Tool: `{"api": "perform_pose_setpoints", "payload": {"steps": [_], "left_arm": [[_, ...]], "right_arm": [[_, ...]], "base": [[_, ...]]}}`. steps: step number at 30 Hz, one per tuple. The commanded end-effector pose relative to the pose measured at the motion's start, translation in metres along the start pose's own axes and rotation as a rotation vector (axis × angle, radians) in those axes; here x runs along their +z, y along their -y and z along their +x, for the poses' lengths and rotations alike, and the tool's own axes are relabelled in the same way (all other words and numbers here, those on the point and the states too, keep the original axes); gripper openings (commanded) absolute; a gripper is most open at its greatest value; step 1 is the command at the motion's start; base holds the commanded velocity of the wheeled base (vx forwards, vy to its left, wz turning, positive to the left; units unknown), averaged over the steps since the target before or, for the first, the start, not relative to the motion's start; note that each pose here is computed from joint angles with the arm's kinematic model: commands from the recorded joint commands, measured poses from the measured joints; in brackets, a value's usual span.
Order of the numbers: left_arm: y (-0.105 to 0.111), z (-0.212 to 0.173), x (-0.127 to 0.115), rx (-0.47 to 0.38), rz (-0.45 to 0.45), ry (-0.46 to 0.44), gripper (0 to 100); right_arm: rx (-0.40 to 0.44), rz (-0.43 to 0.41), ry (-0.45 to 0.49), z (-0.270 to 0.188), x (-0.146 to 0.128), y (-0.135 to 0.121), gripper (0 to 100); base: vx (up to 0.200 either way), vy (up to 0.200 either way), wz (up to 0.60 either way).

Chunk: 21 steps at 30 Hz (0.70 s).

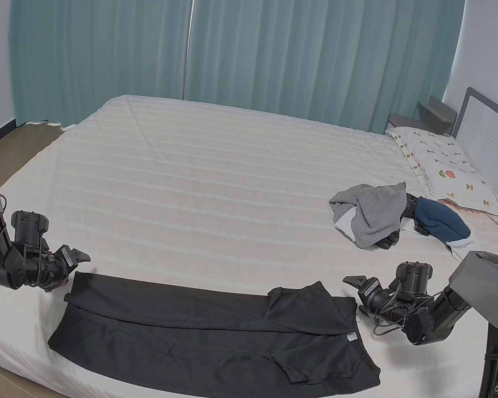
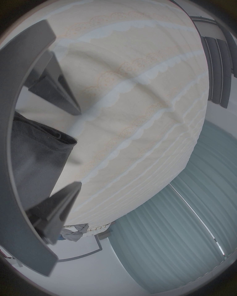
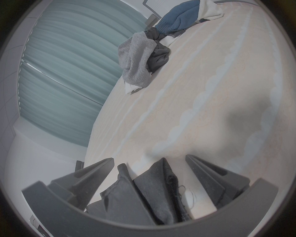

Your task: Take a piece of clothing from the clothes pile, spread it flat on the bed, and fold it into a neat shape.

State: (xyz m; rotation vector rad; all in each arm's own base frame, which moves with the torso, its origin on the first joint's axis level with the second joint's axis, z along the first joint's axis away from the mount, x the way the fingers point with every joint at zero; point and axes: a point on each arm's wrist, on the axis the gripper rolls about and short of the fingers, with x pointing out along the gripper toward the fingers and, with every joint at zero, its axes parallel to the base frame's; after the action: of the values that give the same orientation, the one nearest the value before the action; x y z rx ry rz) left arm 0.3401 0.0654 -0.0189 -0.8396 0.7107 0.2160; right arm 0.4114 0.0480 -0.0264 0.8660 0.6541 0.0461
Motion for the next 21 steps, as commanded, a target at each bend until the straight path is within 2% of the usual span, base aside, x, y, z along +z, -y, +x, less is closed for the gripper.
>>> {"api": "perform_pose_setpoints", "payload": {"steps": [1, 5, 7, 13, 21], "left_arm": [[-0.001, -0.003, -0.003, 0.002, -0.005, -0.014, 100], [-0.002, -0.008, -0.005, -0.004, -0.008, -0.029, 100], [-0.004, -0.01, -0.003, -0.013, -0.015, -0.034, 100], [-0.004, -0.013, 0.0, -0.031, -0.022, -0.041, 100], [-0.004, -0.013, -0.001, -0.03, -0.022, -0.042, 100]], "right_arm": [[0.06, -0.067, 0.006, -0.034, 0.006, -0.023, 100], [0.096, -0.224, -0.047, -0.048, -0.007, -0.028, 100], [0.1, -0.265, -0.048, -0.051, -0.008, -0.031, 100], [0.127, -0.286, -0.03, -0.057, -0.002, -0.04, 100], [0.167, -0.293, -0.165, -0.035, -0.027, -0.033, 100]], "base": [[0.0, 0.0, 0.0], [0.0, 0.0, 0.0], [0.0, 0.0, 0.0], [0.0, 0.0, 0.0], [0.0, 0.0, 0.0]]}}
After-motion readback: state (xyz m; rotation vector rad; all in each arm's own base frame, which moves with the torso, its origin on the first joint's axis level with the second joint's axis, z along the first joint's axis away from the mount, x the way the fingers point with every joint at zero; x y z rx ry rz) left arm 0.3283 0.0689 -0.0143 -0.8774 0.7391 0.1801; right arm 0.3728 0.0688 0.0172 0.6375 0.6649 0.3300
